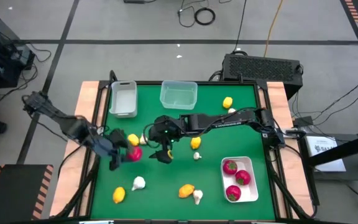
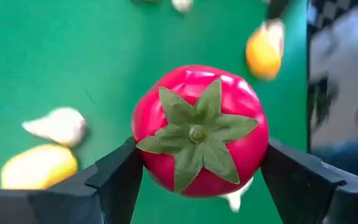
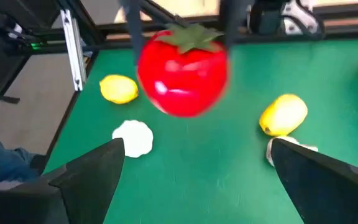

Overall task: Sort produce into baskets
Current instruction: Put the red tomato into the white bin

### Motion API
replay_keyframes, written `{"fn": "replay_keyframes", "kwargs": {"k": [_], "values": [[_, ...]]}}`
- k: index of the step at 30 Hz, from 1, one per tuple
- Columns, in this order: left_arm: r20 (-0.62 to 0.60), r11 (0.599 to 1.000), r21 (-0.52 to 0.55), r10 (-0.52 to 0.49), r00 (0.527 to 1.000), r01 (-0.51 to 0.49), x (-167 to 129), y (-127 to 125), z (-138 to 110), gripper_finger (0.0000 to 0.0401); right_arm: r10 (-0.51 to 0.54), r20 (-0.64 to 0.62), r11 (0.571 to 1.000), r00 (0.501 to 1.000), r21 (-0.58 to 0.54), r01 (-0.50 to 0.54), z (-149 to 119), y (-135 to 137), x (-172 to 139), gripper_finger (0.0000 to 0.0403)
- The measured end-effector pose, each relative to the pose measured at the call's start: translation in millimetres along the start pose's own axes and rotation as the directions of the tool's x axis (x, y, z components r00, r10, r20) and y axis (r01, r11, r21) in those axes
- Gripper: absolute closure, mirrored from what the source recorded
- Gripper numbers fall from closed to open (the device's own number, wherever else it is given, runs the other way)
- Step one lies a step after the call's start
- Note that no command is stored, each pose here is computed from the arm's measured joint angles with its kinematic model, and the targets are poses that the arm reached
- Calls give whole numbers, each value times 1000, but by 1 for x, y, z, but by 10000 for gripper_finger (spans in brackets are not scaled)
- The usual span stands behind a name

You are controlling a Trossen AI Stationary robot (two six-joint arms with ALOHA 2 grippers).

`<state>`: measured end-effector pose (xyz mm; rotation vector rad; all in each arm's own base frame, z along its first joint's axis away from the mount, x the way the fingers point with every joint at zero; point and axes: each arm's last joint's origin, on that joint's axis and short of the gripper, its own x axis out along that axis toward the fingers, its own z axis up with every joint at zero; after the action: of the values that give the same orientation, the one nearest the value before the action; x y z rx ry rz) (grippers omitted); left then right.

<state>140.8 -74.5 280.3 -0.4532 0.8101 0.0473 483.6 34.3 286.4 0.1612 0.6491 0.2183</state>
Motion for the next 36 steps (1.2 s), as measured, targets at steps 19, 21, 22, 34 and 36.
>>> {"fn": "replay_keyframes", "kwargs": {"k": [19, 21, 22, 34, 36], "values": [[223, 1000, -8, 23, 975, -22, 5, 7, 31, 108, -47, 138, 999, 989, 13, 46, 14, -7, -2, 7], [215, 999, 9, 29, 976, -32, 8, 6, 31, 108, -49, 138, 999, 989, 15, 48, 14, -8, -2, 10], [216, 999, 15, 28, 976, -32, 9, 6, 32, 108, -50, 138, 999, 989, 18, 48, 14, -8, -2, 14], [238, 995, 97, 12, 971, -36, 8, 5, 34, 89, -56, 99, 997, 993, 50, 52, 10, -11, -3, 73], [239, 993, 111, 12, 971, -40, 8, 5, 34, 88, -58, 90, 997, 994, 54, 53, 10, -12, -3, 74]]}}
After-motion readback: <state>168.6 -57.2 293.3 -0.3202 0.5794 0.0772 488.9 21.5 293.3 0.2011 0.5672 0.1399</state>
